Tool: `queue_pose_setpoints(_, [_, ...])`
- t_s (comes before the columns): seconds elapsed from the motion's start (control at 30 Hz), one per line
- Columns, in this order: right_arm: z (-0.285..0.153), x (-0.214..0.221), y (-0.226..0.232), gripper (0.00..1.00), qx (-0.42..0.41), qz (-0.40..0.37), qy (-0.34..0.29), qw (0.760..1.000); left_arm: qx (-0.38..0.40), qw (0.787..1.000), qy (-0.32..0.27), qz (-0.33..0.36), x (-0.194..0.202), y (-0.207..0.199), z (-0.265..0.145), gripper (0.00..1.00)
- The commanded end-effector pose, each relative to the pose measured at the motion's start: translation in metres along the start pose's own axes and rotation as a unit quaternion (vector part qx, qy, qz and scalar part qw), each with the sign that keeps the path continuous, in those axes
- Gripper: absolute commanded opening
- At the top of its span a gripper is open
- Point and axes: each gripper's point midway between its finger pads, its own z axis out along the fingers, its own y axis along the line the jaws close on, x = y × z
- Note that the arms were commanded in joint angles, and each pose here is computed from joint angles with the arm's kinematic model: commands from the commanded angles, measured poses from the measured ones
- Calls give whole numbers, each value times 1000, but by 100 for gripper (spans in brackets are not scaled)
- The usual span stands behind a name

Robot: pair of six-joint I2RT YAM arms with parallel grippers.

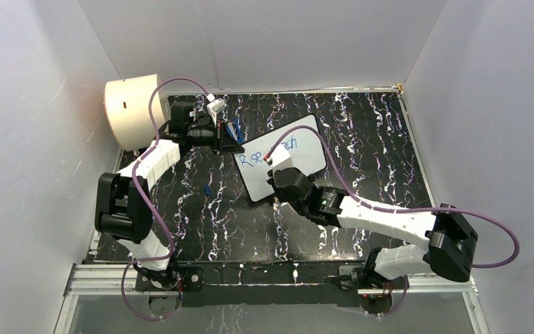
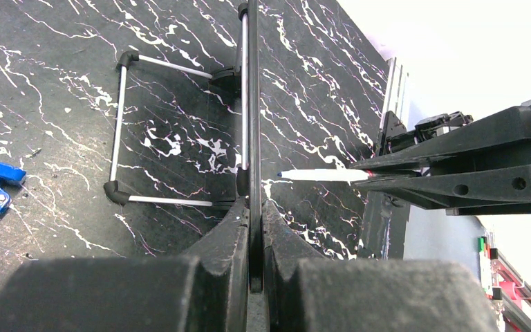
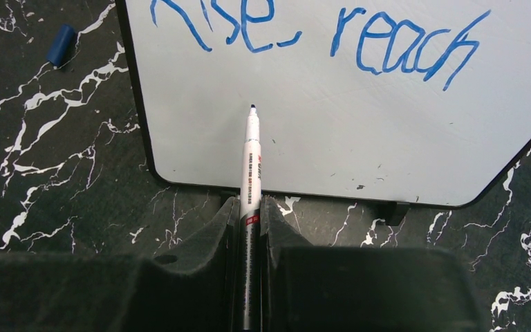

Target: Write a sentence on the whiteboard

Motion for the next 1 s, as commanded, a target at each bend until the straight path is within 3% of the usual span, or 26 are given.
queue_pose_setpoints(0.0, [7, -15, 4, 0, 14, 14, -29, 999, 12, 1000, 12, 6, 1, -13, 3, 0])
queue_pose_setpoints(0.63, [17, -39, 8, 0, 30, 13, -53, 998, 14, 1000, 11, 7, 1, -15, 3, 0])
queue_pose_setpoints(0.97, [22, -29, 12, 0, 31, 0, -21, 999, 14, 1000, 11, 7, 0, -15, 3, 0])
